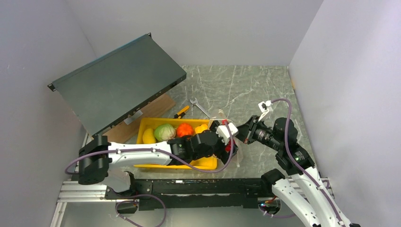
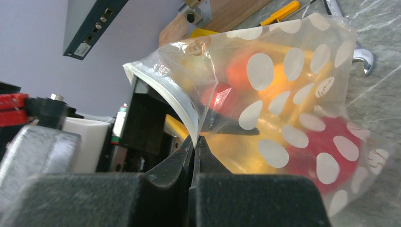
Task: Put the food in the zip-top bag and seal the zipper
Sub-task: Place the fake vegetable in the zipper food storage bag, then pick up the fake fruit from the bin.
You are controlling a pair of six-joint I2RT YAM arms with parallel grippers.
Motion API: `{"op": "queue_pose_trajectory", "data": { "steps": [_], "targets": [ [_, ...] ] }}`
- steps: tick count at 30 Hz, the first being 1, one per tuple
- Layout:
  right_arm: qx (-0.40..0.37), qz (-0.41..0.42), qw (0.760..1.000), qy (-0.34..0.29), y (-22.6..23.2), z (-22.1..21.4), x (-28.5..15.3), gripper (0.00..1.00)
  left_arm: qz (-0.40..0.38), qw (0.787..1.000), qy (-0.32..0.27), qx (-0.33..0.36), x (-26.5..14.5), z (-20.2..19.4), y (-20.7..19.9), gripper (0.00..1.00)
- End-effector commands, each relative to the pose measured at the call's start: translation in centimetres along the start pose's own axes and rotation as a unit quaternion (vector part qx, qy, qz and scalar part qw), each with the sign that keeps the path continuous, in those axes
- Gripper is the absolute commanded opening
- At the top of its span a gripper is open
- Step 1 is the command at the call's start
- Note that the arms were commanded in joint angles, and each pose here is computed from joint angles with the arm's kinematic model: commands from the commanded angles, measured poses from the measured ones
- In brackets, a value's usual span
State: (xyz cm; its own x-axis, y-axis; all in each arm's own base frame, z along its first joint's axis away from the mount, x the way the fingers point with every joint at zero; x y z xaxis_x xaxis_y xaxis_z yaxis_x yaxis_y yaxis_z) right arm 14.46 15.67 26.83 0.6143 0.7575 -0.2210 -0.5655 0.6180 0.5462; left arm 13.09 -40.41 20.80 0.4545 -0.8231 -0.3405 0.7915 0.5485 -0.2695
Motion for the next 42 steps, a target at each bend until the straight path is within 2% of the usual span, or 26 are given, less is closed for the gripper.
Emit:
{"op": "queue_pose_trajectory", "data": {
  "steps": [1, 8, 12, 14, 20, 27, 32, 35, 42],
  "targets": [
    [-0.027, -0.011, 0.999, -0.021, -0.1, 1.0, -0.2, 0.0, -0.007, 0.998, -0.04, -0.043, -2.4, 2.5, -0.6, 1.0],
    [-0.038, -0.042, 0.998, -0.013, -1.6, 0.2, 0.2, 0.0, 0.007, 0.996, -0.035, -0.085, -5.4, 3.5, -0.3, 1.0],
    [-0.066, -0.085, 0.994, -0.019, -2.5, 0.5, -0.6, 0.0, 0.008, 0.993, -0.046, -0.112, -7.9, 4.2, 0.1, 1.0],
    [-0.084, -0.108, 0.99, -0.025, -2.9, 0.9, -1.2, 0.0, 0.033, 0.99, -0.053, -0.13, -9.1, 4.1, 1.1, 1.0],
    [-0.116, -0.171, 0.977, -0.046, -3.5, 2.3, -3.3, 0.0, 0.139, 0.977, -0.038, -0.157, -11.7, 1.3, 4.9, 1.0],
    [-0.103, -0.272, 0.953, -0.087, -4.7, 3.5, -6.6, 0.0, 0.19, 0.96, -0.031, -0.204, -13.5, -1.9, 7.2, 1.0],
    [-0.1, -0.263, 0.956, -0.076, -5.0, 2.9, -5.9, 0.0, 0.218, 0.948, -0.009, -0.232, -13.2, -4.3, 8.0, 1.0],
    [-0.1, -0.23, 0.966, -0.061, -4.9, 2.1, -4.4, 0.0, 0.237, 0.942, 0.015, -0.237, -12.3, -5.5, 8.2, 1.0],
    [-0.089, -0.185, 0.979, -0.014, -5.5, -0.2, -1.9, 0.0, 0.225, 0.928, 0.061, -0.291, -7.9, -5.2, 8.4, 1.0]
  ]
}}
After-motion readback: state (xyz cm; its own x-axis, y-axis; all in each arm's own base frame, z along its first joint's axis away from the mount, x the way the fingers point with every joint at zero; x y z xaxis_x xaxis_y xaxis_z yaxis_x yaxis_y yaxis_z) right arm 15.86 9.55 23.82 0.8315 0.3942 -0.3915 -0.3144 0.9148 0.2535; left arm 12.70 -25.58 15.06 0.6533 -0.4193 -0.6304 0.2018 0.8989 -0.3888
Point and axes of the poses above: each gripper's point midway between its finger pads, its own x axis out along the fingers, its own y axis along the line the jaws close on, z = x × y, the point moved 4 cm from there along -x, back along the fingers, and after that the axes turned 12 degrees about -x, right-handed, at the moved point
